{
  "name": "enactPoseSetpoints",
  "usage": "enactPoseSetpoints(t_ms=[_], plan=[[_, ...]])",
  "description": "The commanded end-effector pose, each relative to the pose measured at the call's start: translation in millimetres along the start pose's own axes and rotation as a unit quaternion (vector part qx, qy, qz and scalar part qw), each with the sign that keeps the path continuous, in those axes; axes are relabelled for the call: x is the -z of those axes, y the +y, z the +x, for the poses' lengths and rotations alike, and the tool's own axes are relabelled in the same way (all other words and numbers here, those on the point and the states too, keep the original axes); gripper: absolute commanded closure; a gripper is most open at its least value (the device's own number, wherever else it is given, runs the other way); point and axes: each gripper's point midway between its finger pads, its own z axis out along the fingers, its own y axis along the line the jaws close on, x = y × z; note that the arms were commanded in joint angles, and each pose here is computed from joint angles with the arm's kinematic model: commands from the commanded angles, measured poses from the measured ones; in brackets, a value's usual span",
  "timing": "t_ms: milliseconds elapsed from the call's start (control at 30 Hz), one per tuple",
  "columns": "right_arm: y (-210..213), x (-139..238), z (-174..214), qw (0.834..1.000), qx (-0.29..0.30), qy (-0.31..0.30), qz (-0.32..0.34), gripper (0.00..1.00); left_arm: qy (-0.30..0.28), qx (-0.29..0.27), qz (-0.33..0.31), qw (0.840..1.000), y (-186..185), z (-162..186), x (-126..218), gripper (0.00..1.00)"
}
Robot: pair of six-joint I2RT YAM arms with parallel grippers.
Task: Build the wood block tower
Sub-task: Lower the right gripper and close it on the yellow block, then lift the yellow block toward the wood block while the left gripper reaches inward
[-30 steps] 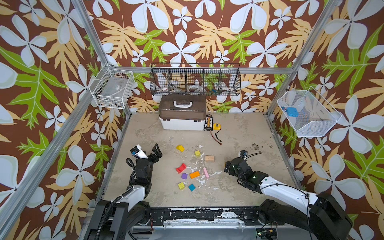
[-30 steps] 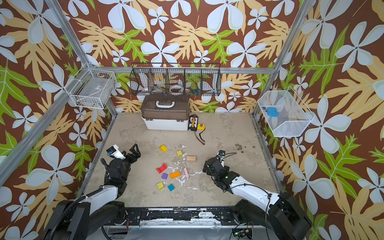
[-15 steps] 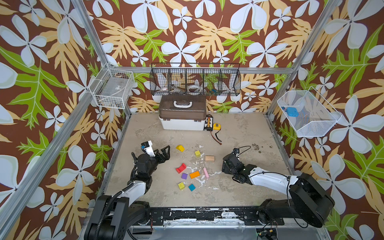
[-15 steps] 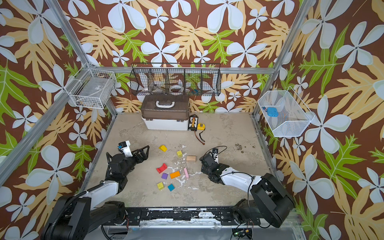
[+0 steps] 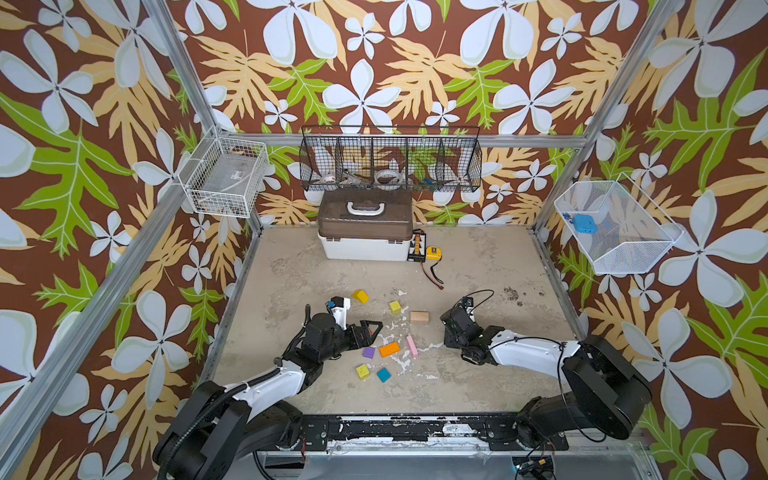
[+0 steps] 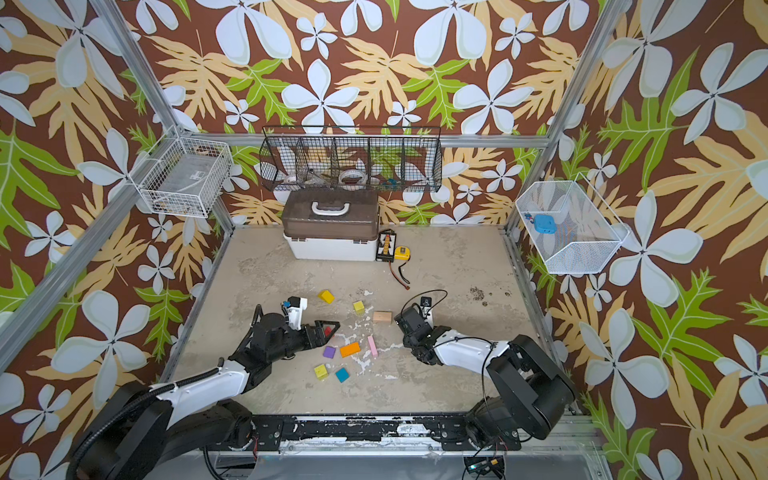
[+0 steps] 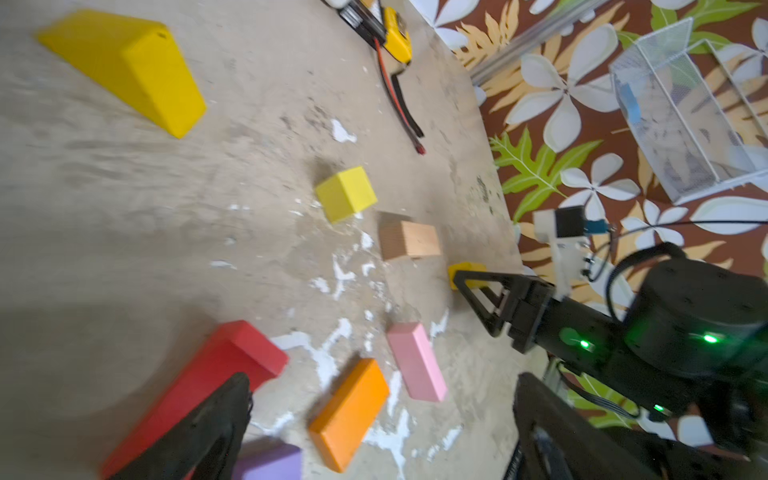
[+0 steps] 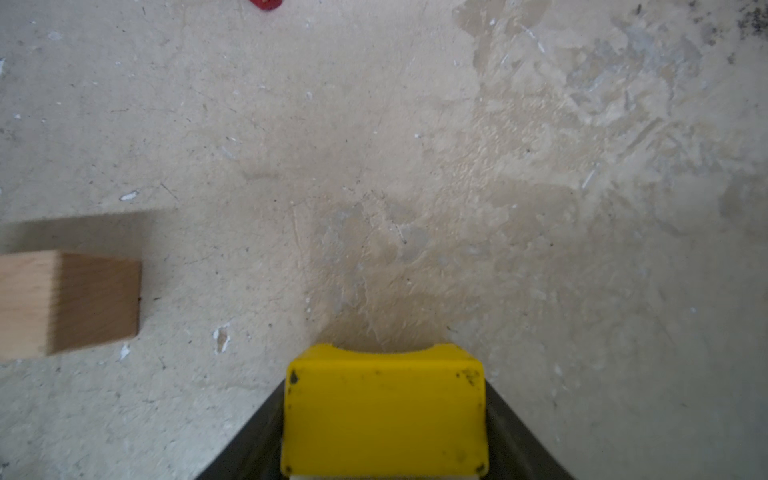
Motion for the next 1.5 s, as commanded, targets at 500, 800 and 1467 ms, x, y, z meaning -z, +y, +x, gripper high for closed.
enactPoseSetpoints(t_ms=[500,800,1467], plan=[[23,39,-51,0.997,-0.027,-0.067,-0.040,0.56,-0.069,-0.080,-0.002,0.994,-15,-11,38,0.00],[64,62,-71,0.995,0.013,-0.070,-0.072,0.59,-0.116,-0.103,0.018,0.988,-24,-21,52,0.00],[119,38,-54,0.995,0.070,-0.023,-0.068,0.58,-0.100,-0.084,0.020,0.991,-23,-17,46,0.00]])
